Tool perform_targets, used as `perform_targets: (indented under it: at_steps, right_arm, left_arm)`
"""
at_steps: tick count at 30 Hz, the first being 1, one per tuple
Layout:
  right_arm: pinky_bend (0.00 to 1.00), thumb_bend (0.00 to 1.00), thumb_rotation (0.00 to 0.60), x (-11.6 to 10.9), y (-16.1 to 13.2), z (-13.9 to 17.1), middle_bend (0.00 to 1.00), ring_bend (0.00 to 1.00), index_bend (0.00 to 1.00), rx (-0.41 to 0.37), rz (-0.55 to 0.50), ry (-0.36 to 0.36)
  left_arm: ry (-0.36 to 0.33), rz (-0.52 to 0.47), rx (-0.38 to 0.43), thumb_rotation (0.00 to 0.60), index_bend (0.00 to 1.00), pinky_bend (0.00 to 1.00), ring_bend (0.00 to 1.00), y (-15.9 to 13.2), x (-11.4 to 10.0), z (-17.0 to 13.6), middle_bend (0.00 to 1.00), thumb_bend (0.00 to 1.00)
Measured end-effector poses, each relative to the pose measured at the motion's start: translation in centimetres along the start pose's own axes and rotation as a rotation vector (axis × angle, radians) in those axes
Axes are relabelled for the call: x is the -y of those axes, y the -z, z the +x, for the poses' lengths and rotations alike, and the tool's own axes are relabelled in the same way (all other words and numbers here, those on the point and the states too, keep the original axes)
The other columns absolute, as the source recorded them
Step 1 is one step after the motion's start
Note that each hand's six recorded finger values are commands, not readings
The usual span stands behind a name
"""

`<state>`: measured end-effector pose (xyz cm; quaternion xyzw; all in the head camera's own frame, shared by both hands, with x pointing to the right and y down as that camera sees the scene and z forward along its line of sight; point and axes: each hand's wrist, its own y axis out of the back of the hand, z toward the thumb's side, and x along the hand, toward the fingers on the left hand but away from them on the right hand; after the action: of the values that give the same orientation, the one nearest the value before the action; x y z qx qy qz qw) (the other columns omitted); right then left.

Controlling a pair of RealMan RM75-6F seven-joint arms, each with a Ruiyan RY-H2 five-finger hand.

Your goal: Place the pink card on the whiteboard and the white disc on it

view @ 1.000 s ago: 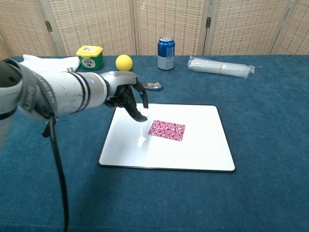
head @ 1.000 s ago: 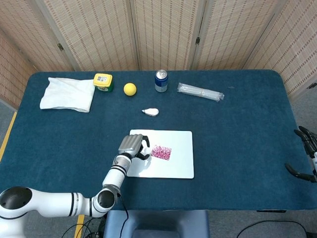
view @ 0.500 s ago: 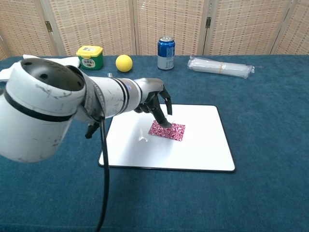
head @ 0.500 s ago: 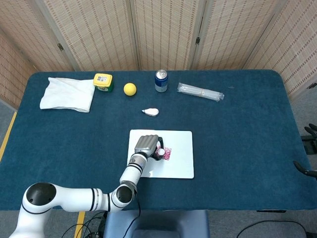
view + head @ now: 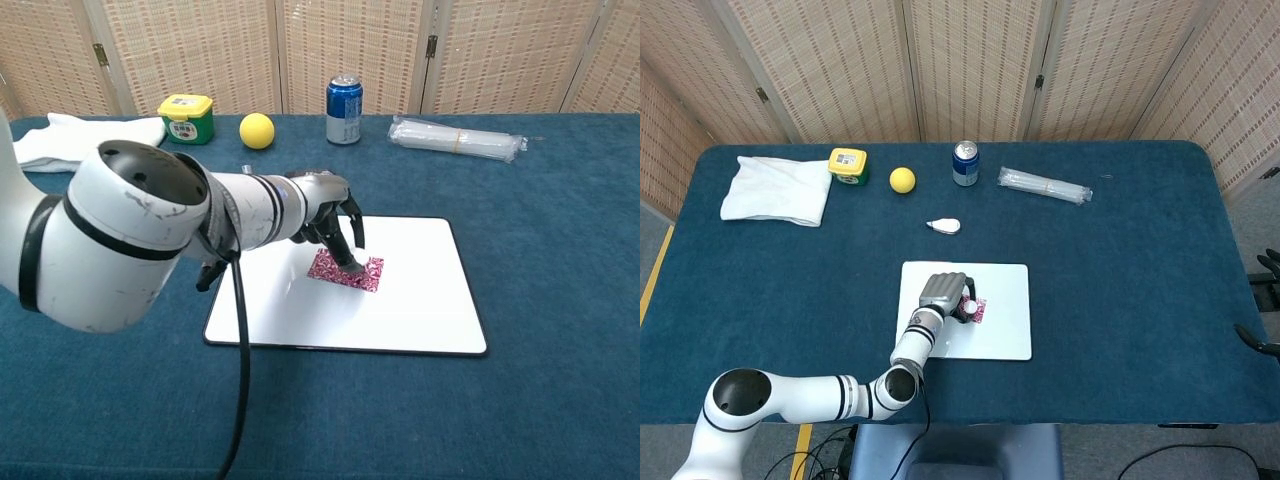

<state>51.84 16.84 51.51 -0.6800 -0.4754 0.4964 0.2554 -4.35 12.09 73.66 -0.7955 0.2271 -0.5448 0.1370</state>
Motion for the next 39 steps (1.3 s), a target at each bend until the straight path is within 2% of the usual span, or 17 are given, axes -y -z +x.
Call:
perform_targets:
  at_steps: [5,15,17,19,21,23,26,28,31,34,39]
  right_arm:
    - [0.00,0.18,0.600,0.1,-0.1,0.0,0.00,0.00,0.00,-0.001,0.003,0.001]
    - [0.00,0.18,0.600,0.1,-0.4,0.2,0.00,0.00,0.00,-0.010,0.012,0.004]
    - [0.00,0.18,0.600,0.1,-0.5,0.3,0.00,0.00,0.00,-0.015,0.015,0.006]
    - [0.00,0.18,0.600,0.1,-0.7,0.5,0.00,0.00,0.00,-0.024,0.019,0.010]
    - [0.00,0.18,0.600,0.2,-0.9,0.7,0.00,0.00,0.00,-0.032,0.027,0.012]
    - [0.00,0.18,0.600,0.3,-1.1,0.8,0.00,0.00,0.00,-0.039,0.038,0.010]
    - [0.00,0.18,0.600,0.9,-1.6,0.9,0.00,0.00,0.00,-0.051,0.065,0.002]
    - [0.00,0.18,0.600,1.4,-2.1,0.9,0.00,0.00,0.00,-0.059,0.093,-0.007]
    - [0.00,0.18,0.600,2.5,-2.9,1.0,0.00,0.00,0.00,-0.074,0.145,-0.022]
    - [0.00,0.18,0.600,3.7,-3.8,1.0,0.00,0.00,0.00,-0.091,0.209,-0.036]
    - [0.00,0.18,0.600,6.1,-5.6,1.4,0.00,0.00,0.00,-0.120,0.323,-0.048]
  left_arm:
    - [0.010,0.000,0.006,0.600,0.35,1.00,1.00,0.3,0.1,-0.2,1.00,0.34]
    - [-0.012,0.007,0.045,0.600,0.34,1.00,1.00,0.2,-0.9,-1.8,1.00,0.34]
    - [-0.024,0.013,0.056,0.600,0.33,1.00,0.97,0.4,-1.3,-2.8,1.00,0.34]
    - [-0.042,0.019,0.069,0.600,0.29,1.00,0.89,0.8,-2.1,-4.2,0.98,0.34]
    - [-0.063,0.029,0.084,0.600,0.25,0.97,0.80,1.7,-2.9,-6.2,0.89,0.34]
    - [-0.090,0.046,0.094,0.600,0.20,0.88,0.68,2.8,-3.7,-8.3,0.75,0.34]
    - [-0.155,0.107,0.100,0.600,0.09,0.68,0.42,5.4,-5.0,-12.0,0.50,0.33]
    - [-0.214,0.170,0.074,0.600,0.03,0.53,0.24,8.4,-5.8,-14.5,0.29,0.33]
    - [-0.293,0.256,0.019,0.600,0.00,0.31,0.06,12.7,-6.3,-18.4,0.07,0.33]
    - [-0.379,0.309,-0.049,0.600,0.00,0.23,0.00,16.9,-6.5,-22.5,0.00,0.32]
    - [-0.535,0.339,-0.193,0.600,0.00,0.21,0.00,23.9,-6.0,-29.0,0.00,0.32]
